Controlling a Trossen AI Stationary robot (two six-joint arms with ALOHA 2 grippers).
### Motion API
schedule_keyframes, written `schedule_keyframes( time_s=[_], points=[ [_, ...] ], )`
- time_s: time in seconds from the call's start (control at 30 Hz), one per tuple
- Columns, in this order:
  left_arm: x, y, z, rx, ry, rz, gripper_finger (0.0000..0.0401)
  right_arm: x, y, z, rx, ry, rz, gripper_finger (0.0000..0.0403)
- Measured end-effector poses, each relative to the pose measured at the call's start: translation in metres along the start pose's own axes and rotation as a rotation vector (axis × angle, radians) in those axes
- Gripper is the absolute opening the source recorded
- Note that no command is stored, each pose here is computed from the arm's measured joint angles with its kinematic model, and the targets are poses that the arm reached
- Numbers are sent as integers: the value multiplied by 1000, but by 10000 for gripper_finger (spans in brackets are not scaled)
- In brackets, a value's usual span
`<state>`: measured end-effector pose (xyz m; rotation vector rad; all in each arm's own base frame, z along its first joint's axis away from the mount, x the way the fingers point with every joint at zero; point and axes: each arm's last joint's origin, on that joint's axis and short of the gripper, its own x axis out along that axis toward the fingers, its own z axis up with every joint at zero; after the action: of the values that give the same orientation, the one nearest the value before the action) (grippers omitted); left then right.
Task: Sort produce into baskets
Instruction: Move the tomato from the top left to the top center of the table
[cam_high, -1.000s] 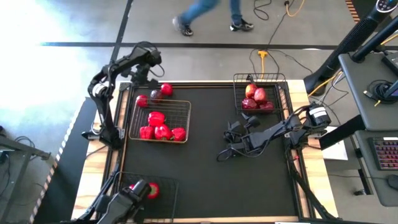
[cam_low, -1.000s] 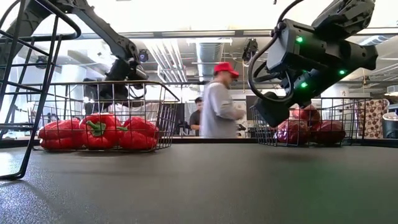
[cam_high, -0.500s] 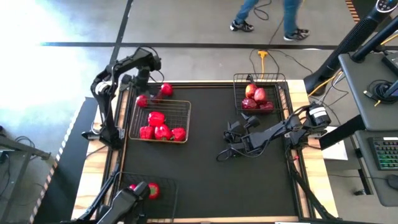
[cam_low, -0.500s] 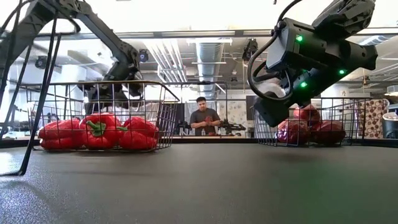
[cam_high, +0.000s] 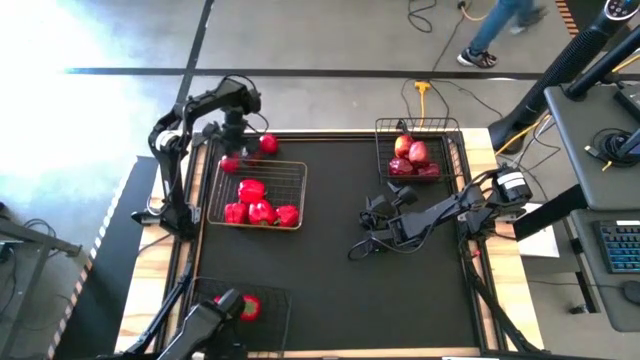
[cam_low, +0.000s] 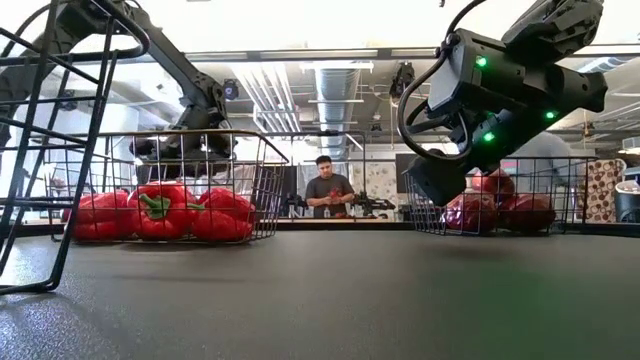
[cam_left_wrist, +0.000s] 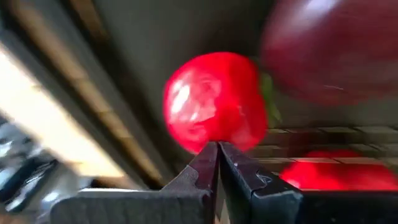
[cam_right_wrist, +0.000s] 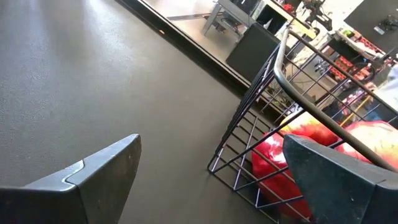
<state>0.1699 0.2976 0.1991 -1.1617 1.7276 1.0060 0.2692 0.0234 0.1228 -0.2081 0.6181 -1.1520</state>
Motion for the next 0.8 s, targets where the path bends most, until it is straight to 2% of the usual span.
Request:
schedule_keyframes(
  time_s=[0.2, 0.37, 0.47, 0.57, 0.7, 0.8],
  points=[
    [-9, -7, 9, 53, -80, -191, 0, 0, 0, 0, 2, -1, 1, 384],
    [-43, -15, 13, 103, -238, -236, 0, 0, 0, 0, 5, -1, 1, 384],
    [-66, -15, 7, 96, -310, -128, 0, 0, 0, 0, 6, -1, 1, 384],
    [-72, -7, -2, 58, -257, -30, 0, 0, 0, 0, 5, -1, 1, 384],
    [-58, -1, -1, 23, -180, -42, 0, 1, 0, 0, 9, -2, 0, 384],
    [-38, 2, 3, 2, -114, 13, 0, 2, 0, -2, 14, -2, 0, 384]
  ],
)
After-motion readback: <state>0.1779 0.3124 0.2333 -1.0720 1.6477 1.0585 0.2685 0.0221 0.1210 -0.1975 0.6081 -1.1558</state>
